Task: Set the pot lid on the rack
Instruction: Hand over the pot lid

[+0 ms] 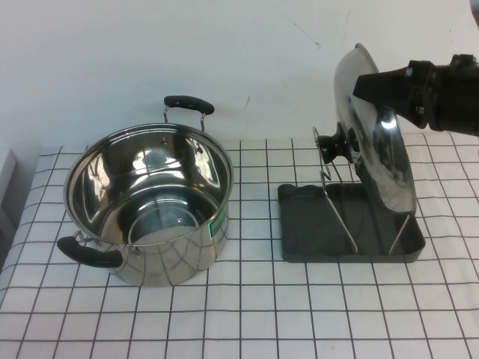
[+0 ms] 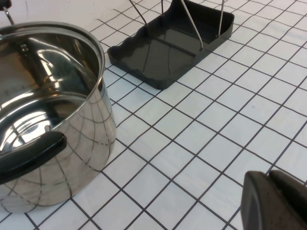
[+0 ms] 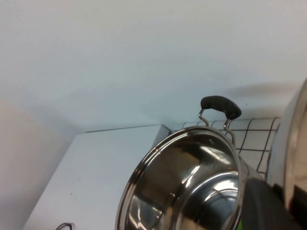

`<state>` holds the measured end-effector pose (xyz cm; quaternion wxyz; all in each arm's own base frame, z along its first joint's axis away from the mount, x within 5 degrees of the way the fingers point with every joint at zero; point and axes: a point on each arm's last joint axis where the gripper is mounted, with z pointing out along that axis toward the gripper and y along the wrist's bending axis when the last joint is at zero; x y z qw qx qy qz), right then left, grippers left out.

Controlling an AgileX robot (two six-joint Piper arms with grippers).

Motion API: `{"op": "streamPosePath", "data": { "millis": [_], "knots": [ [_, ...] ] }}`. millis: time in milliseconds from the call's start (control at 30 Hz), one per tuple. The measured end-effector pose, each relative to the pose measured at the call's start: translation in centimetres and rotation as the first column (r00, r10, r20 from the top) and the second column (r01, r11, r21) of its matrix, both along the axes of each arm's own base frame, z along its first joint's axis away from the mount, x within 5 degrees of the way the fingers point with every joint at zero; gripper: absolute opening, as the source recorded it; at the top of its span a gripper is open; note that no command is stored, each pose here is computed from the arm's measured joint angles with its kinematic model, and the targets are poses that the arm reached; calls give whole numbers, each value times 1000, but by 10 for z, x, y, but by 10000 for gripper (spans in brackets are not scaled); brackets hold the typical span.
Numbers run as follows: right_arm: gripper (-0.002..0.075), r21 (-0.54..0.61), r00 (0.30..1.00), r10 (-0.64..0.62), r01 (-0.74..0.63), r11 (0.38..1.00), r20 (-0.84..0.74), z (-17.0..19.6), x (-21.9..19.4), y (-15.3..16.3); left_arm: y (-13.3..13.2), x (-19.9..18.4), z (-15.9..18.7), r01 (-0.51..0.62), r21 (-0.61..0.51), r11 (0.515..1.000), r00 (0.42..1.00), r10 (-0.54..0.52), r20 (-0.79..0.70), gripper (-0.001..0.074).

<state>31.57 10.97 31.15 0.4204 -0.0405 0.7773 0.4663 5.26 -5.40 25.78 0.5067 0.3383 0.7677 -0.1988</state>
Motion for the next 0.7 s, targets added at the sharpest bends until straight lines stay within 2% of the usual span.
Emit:
{"op": "streamPosePath", "data": {
  "millis": [433, 700],
  "knots": [
    [15, -13, 999, 16, -17, 1000, -42, -12, 5, 18, 0, 0, 0, 0, 0, 1000, 1000, 0, 0, -2],
    [15, -34, 997, -14, 12, 999, -71, -23, 12, 18, 0, 0, 0, -1, -1, 1000, 1000, 1, -1, -1]
  ]
}}
